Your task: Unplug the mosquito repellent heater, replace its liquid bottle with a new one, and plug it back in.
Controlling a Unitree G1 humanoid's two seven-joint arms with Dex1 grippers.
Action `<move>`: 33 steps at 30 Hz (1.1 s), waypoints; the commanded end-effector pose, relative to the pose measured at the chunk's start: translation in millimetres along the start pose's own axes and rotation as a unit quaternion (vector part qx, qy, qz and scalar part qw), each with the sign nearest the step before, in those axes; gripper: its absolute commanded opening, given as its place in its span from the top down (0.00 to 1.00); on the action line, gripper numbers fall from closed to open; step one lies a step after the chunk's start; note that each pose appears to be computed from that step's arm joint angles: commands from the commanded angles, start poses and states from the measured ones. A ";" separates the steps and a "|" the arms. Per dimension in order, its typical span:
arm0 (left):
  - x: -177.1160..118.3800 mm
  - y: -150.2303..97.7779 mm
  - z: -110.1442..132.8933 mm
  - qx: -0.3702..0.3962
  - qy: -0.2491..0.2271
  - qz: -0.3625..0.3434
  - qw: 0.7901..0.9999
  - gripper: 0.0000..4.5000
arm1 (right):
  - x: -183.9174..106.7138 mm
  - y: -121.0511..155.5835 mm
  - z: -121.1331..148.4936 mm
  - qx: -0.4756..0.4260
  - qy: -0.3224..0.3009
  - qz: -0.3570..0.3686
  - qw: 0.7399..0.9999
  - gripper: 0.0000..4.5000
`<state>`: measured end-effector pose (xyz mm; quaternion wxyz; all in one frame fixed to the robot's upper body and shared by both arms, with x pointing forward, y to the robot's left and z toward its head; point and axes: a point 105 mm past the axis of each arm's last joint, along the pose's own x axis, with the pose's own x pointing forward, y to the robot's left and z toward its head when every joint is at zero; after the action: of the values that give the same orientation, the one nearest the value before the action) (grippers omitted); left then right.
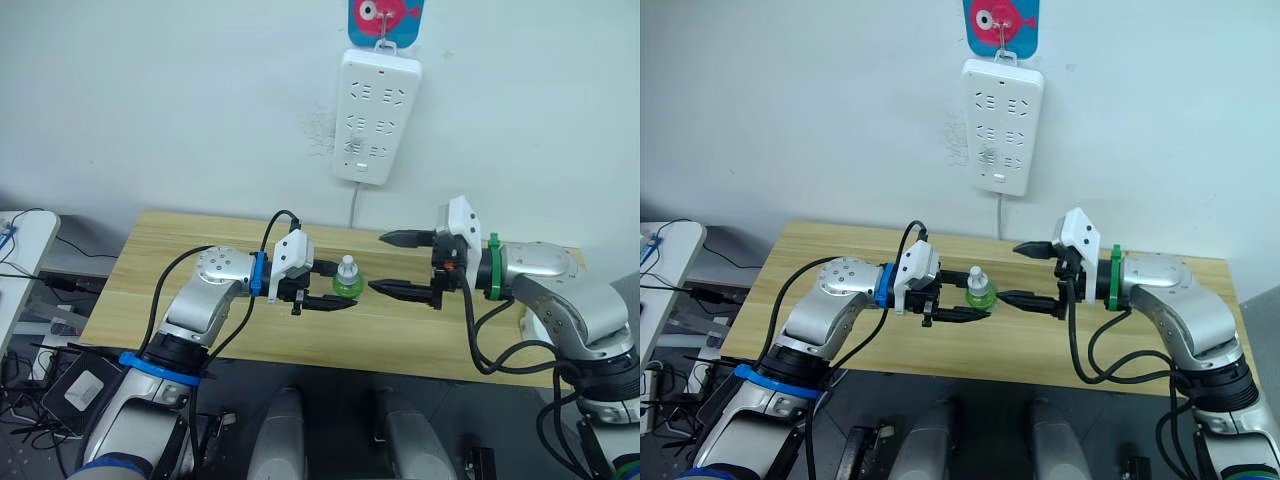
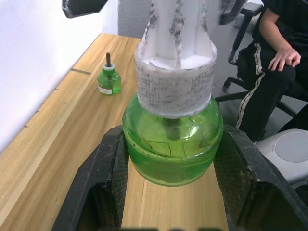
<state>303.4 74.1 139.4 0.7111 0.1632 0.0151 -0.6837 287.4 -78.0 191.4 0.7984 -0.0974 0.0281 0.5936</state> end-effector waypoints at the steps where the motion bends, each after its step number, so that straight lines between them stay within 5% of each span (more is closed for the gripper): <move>1: 0.6 1.2 12.0 0.023 -0.015 -0.004 1.000 0.51 | 10.8 7.9 22.1 0.008 -0.046 0.008 0.999 0.01; 6: 1.0 1.1 12.4 0.024 -0.014 -0.006 1.000 0.51 | 22.9 15.7 28.8 0.030 -0.066 0.025 0.997 0.13; 10: 1.8 -0.5 13.2 0.024 -0.015 -0.007 1.000 0.51 | 25.6 17.7 26.7 0.029 -0.061 0.033 0.997 0.42; 25: 2.0 -2.6 12.8 0.022 -0.016 -0.005 1.000 0.51 | 30.9 20.9 18.5 0.018 -0.046 0.047 0.998 0.42; 31: 2.8 -3.6 13.3 0.017 -0.017 -0.006 1.000 0.51 | 29.9 20.7 20.2 0.011 -0.051 0.049 0.997 0.88; 33: 2.8 -4.1 13.0 0.016 -0.016 -0.007 1.000 0.51 | 29.4 22.1 20.7 0.009 -0.052 0.051 0.997 0.94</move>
<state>300.7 71.9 139.1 0.7091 0.1600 0.0196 -0.6865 280.1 -42.8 195.9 0.7784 -0.0518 0.0185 0.6254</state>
